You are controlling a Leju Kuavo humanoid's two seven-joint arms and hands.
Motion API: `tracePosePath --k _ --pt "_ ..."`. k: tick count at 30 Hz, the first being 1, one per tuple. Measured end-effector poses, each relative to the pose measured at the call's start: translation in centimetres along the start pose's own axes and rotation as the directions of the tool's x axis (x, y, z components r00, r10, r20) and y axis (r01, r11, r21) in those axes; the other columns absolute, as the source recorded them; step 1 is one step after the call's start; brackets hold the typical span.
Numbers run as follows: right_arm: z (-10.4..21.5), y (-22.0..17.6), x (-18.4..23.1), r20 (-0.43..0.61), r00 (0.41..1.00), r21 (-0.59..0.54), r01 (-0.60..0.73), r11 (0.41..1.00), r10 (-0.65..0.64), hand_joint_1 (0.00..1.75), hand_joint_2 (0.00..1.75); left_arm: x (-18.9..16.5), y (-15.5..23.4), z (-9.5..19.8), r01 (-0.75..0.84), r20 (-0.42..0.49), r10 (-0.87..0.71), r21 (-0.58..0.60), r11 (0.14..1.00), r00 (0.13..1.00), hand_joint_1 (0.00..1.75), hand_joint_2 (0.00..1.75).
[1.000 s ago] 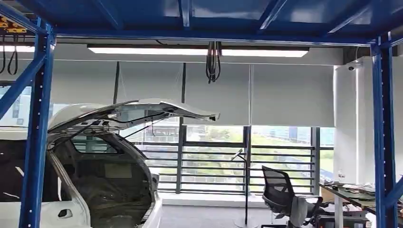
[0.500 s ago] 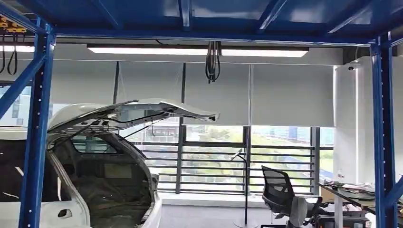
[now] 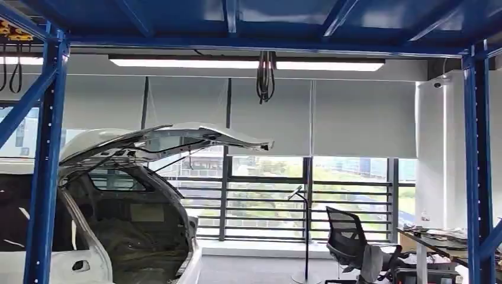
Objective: Take the parts from the cabinet and place them on the table.
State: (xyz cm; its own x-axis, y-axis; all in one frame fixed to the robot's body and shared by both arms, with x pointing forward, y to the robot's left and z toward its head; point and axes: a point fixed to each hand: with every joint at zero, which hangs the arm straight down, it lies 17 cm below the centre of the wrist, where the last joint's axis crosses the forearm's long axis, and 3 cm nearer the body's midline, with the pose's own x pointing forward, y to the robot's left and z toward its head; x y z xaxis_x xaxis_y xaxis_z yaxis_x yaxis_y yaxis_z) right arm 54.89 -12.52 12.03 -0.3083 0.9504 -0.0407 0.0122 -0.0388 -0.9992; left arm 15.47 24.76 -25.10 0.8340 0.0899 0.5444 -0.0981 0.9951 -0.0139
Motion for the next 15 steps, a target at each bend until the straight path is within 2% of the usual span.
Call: tracePosePath --k 4,5,6,15 --pt "-0.5 0.6 1.2 0.026 1.000 0.026 0.015 1.000 -0.015 0.00 1.75 0.2 -0.4 -0.1 0.010 0.003 -0.010 -0.009 1.000 1.000 0.00 0.00" --pt "-0.6 0.7 1.2 0.028 0.999 0.033 0.015 0.999 -0.016 1.68 1.75 0.3 -0.5 -0.1 0.013 0.005 -0.013 -0.011 1.000 1.000 0.00 0.00" --pt "-0.8 0.8 1.4 0.031 0.999 0.039 0.017 0.999 -0.018 1.75 1.75 0.4 -0.6 -0.1 0.016 0.006 -0.016 -0.014 1.000 1.000 0.00 0.00" --pt "-1.0 2.7 1.3 0.040 0.999 0.098 0.028 0.995 -0.032 1.75 1.75 0.6 -0.8 -0.1 0.015 0.010 -0.015 -0.017 1.000 1.000 0.00 0.00"
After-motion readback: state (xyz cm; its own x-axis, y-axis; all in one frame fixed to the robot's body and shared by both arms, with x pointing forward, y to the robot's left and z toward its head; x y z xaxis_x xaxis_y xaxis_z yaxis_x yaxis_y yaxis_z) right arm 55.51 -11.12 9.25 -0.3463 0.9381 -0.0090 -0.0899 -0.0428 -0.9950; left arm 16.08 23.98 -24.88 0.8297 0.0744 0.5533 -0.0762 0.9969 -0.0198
